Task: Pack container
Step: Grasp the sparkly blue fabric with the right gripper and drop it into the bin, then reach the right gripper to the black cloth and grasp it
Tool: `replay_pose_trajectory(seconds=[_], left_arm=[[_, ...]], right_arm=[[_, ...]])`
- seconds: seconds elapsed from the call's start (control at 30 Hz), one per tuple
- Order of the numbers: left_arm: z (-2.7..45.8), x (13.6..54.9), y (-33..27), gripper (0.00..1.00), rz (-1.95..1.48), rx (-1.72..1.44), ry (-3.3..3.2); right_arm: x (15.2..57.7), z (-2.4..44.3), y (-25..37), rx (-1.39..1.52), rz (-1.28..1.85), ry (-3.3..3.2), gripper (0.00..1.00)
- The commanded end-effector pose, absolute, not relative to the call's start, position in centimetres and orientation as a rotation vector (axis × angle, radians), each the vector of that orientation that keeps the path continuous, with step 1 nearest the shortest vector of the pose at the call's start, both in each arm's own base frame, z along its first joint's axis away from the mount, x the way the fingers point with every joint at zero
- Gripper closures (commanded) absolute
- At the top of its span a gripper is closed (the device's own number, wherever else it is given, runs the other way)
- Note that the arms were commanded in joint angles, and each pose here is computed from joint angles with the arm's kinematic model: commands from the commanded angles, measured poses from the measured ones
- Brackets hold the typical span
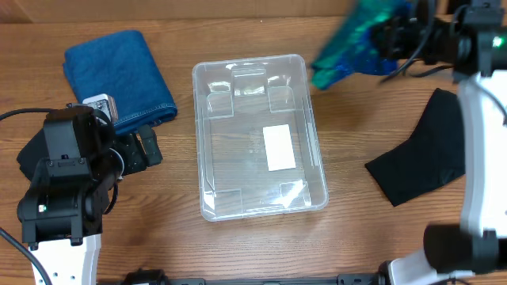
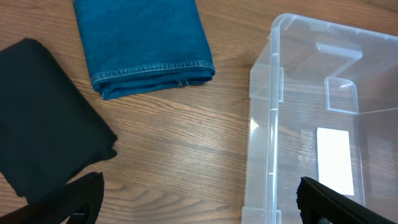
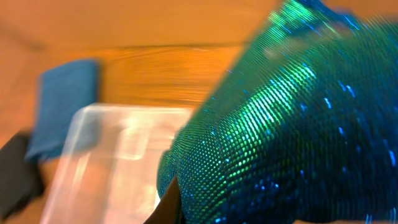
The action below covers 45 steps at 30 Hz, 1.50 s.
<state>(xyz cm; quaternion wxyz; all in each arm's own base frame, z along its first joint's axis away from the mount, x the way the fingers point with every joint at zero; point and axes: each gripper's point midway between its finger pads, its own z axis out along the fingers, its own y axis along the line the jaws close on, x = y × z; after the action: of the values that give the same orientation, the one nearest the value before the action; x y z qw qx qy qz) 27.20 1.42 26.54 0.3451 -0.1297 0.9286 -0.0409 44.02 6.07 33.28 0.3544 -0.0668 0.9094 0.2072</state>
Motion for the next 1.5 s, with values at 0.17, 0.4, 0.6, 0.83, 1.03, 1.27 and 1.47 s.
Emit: replay_pose_trajectory(seconds=[0.17,0.4,0.6,0.83,1.03,1.27,1.47], left_arm=[[27.5,27.5,1.4,0.00,-0.110,-0.322,2.387],[27.5,27.5,1.4,0.00,-0.109,-0.321,2.387],[27.5,27.5,1.4,0.00,-0.113,-0.321,2.388],[27.5,27.5,1.4,0.00,-0.113,-0.320,2.388],[27.6,27.6,1.4,0.00,-0.112,-0.320,2.383],[27.7,27.7,1.4,0.00,-0.110,-0.320,2.377],[27.7,27.7,1.4,0.00,-0.111,-0.319,2.374]], right_arm=[[36.7,26.3,26.0,-0.891,0.594,2.452,0.96],[37.4,18.9,30.2,-0.996,0.606,2.558,0.96],[45.1,18.4,21.1,-0.426,0.056,2.621,0.00],[43.3,35.2,13.5,0.001,0.077,2.271,0.00],[35.4,33.2,-4.7,0.750,0.105,2.446,0.00],[25.7,25.3,-12.1,1.149,0.072,2.382,0.00],[23.9,10.1,-13.8,1.380,0.265,2.437,0.00]])
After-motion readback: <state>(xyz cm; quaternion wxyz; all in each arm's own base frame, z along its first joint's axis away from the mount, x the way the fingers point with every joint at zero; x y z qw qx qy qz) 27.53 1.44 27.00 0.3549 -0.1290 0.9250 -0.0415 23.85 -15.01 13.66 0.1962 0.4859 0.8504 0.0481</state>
